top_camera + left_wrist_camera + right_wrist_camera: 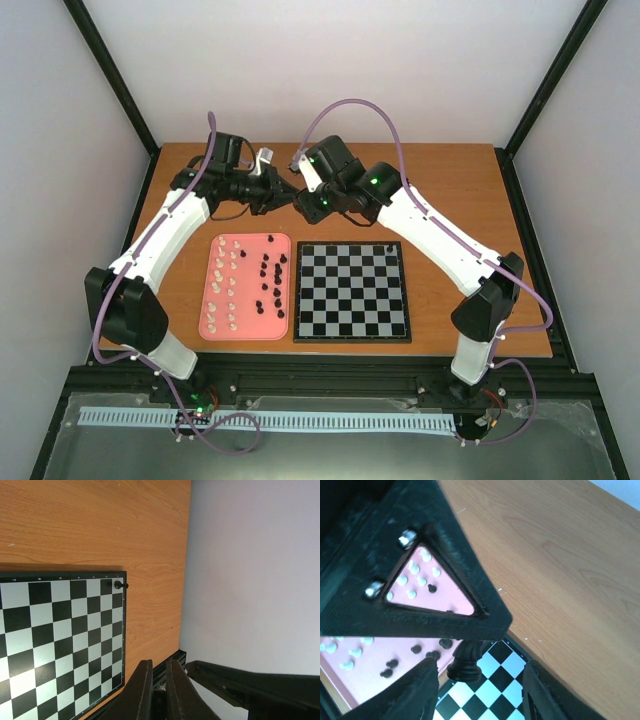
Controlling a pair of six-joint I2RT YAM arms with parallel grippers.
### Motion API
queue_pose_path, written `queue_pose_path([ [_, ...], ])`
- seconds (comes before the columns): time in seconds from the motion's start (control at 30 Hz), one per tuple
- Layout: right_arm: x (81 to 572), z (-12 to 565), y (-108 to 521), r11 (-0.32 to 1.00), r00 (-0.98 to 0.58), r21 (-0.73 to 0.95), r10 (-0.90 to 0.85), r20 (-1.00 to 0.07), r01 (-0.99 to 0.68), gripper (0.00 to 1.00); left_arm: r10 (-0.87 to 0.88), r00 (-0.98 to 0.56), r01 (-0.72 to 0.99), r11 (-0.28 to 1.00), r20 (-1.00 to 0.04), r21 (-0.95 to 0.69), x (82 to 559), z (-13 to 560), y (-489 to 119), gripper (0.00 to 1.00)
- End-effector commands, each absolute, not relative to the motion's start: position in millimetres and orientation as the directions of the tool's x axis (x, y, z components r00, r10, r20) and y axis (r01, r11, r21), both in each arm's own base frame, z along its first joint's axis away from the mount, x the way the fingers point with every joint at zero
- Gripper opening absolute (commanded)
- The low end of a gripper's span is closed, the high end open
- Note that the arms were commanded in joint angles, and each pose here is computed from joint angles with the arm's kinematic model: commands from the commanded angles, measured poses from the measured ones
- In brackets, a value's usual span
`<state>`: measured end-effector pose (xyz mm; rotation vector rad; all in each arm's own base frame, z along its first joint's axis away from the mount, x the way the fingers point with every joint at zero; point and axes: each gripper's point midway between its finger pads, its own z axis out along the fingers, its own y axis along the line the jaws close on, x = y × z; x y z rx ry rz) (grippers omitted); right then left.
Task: Set up the chess pieces on the board
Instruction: Place the chess piece on the chessboard.
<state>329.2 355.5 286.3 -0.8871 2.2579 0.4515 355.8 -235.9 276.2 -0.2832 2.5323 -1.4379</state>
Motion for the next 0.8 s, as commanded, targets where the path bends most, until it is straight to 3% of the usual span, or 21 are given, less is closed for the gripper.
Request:
queue_pose_path([
  [0.0,335,302,348,0.736,-0.531,0.045,-0.442,-0.723,-0.675,0.58,-0.273,-0.949,-0.007,0.509,-0.155,-0.86,359,287,-233,0.01],
  [0.2,342,321,326,0.782,-0.546,0.068,-0.367,-0.753,-0.62,0.72,-0.263,-0.942,0.03,0.556,-0.21,-0.831,367,279,-230,0.01],
  [0.33,349,342,288,0.845,-0.563,0.118,-0.237,-0.791,-0.521,0.83,-0.221,-0.927,0.096,0.643,-0.303,-0.76,373,274,-224,0.01],
  [0.5,356,331,223,0.949,-0.601,0.068,-0.139,-0.787,-0.309,0.85,-0.128,-0.889,0.209,0.74,-0.439,-0.64,379,265,-230,0.01],
  [0.53,356,326,212,0.962,-0.61,0.056,-0.124,-0.783,-0.267,0.86,-0.104,-0.878,0.235,0.757,-0.467,-0.609,379,262,-236,0.01],
  [0.6,355,318,190,0.983,-0.624,0.045,-0.079,-0.778,-0.181,0.99,-0.037,-0.853,0.294,0.791,-0.521,-0.537,376,254,-252,0.01],
  [0.77,349,295,160,0.994,-0.66,0.06,-0.014,-0.751,-0.089,1.0,0.121,-0.794,0.442,0.788,-0.596,-0.429,360,226,-313,0.01],
])
